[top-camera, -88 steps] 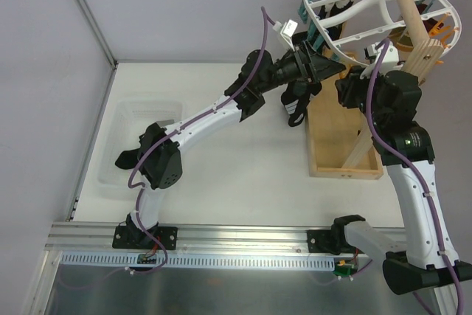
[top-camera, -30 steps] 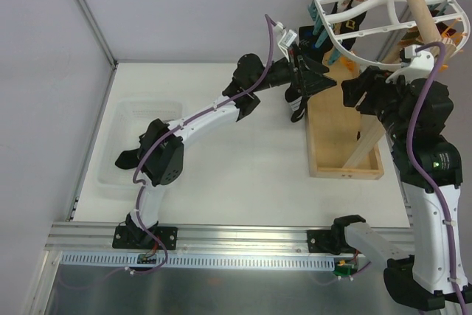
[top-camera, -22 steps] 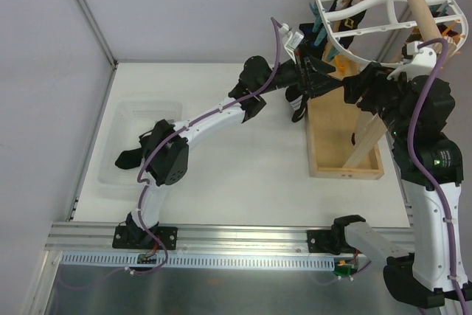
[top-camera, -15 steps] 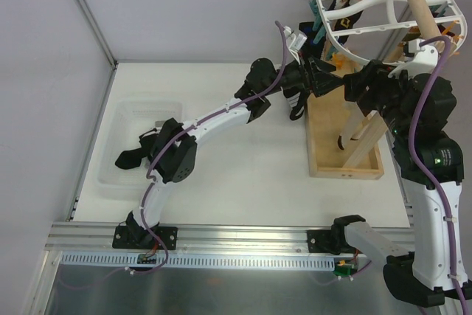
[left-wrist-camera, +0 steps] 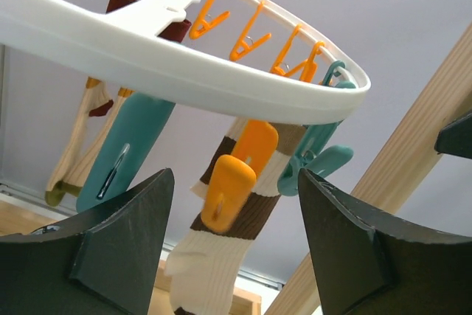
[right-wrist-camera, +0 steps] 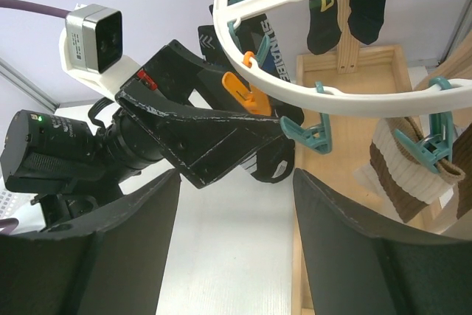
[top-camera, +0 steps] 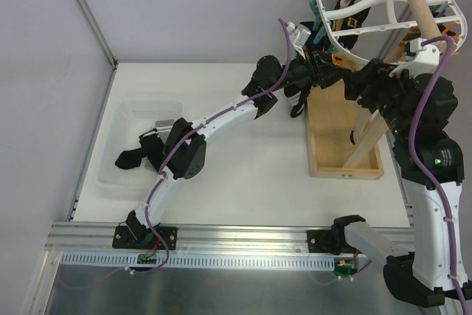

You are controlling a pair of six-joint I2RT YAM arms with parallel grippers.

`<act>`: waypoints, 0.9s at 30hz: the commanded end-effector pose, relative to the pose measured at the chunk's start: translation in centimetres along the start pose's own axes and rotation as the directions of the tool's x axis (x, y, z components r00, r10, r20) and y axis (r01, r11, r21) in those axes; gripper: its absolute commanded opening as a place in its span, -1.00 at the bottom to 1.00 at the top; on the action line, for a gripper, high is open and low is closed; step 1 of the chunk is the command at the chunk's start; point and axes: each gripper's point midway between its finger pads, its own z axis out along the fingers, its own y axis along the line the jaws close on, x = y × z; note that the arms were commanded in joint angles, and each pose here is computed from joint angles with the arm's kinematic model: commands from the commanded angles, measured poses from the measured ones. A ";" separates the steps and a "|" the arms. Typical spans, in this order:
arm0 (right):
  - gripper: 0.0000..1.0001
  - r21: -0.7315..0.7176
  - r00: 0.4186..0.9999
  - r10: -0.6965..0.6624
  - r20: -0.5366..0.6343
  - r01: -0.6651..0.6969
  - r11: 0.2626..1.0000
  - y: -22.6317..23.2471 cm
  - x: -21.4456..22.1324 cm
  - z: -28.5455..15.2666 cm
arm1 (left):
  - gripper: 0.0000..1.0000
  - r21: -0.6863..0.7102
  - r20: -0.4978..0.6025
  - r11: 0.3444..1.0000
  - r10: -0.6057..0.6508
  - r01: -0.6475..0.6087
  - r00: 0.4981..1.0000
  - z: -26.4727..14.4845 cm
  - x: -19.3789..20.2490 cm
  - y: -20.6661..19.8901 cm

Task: Clip the socks to the hanger
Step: Open the clamp at the hanger.

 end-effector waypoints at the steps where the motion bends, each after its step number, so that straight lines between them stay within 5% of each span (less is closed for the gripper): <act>1: 0.33 -0.045 0.998 0.001 0.067 0.002 0.999 1.1 -2.1 0.9 | 0.36 0.060 0.089 0.995 0.074 -0.079 0.993 0.9 -2.9 -2.3; 22: 0.34 -0.050 0.998 0.007 0.065 -0.004 0.999 1.3 -2.1 1.9 | -0.12 0.088 0.082 0.993 0.071 -0.078 0.994 0.8 -1.7 -2.1; 26: 0.34 -0.055 0.998 0.006 0.061 -0.002 0.998 1.4 -2.1 2.1 | -0.35 0.082 0.088 0.994 0.068 -0.076 0.994 0.8 -1.8 -2.0; 27: 0.35 -0.055 0.998 0.004 0.060 -0.001 0.999 1.4 -2.0 2.3 | -0.66 0.083 0.089 0.994 0.069 -0.076 0.994 0.8 -1.9 -2.1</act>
